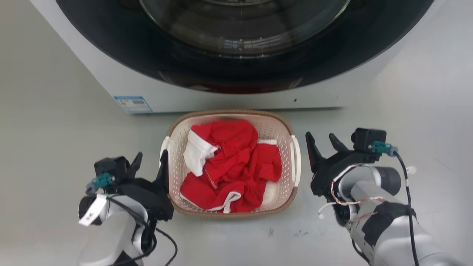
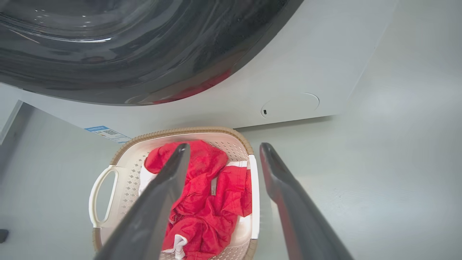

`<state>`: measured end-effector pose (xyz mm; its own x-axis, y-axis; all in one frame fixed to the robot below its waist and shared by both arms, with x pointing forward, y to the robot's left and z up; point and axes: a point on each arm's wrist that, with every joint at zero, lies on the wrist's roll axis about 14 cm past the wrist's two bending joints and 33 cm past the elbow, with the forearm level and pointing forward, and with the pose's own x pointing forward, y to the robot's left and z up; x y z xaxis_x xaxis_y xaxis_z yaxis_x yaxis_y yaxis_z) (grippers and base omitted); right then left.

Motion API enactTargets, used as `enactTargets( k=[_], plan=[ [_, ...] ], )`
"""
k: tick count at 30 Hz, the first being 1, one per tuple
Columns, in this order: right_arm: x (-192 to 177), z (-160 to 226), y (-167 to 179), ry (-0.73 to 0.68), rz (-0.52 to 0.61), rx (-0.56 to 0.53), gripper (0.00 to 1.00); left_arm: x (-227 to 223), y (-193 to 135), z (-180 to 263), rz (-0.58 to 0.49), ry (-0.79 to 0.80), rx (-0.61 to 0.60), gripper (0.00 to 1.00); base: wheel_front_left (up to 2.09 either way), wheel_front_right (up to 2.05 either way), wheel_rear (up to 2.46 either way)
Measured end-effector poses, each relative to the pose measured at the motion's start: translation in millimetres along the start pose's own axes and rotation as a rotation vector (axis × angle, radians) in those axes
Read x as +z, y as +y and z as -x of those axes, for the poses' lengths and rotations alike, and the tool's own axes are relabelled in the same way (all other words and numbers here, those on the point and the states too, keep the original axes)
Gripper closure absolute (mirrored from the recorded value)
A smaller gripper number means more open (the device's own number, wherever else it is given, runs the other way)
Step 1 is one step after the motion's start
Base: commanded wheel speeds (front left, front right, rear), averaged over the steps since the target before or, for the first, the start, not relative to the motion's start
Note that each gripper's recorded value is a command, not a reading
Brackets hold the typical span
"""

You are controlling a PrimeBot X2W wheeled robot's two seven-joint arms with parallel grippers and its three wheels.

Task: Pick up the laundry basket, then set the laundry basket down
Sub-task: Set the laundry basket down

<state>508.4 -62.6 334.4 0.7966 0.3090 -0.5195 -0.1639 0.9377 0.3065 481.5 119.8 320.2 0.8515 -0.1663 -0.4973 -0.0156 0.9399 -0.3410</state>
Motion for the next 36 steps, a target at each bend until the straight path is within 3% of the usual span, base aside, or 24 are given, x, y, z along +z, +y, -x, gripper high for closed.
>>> enactTargets(
  k=[9,18,26,36],
  plan=[
    [12,48,13,-0.083,-0.021,-0.004,0.00,8,-6,51,-0.035,-0.083,-0.007,0.00,0.00,0.00,0.00],
    [-6,98,6,-0.122,-0.025,-0.035,0.00,16,-15,99,-0.054,-0.178,-0.006,0.00,0.00,0.00,0.00],
    [-17,139,32,-0.191,-0.041,0.012,0.00,11,-3,151,-0.052,-0.255,0.030,0.00,0.00,0.00,0.00],
    [5,181,57,-0.359,-0.007,0.086,0.00,26,-13,193,-0.065,-0.385,0.004,0.00,0.00,0.00,0.00]
  ],
)
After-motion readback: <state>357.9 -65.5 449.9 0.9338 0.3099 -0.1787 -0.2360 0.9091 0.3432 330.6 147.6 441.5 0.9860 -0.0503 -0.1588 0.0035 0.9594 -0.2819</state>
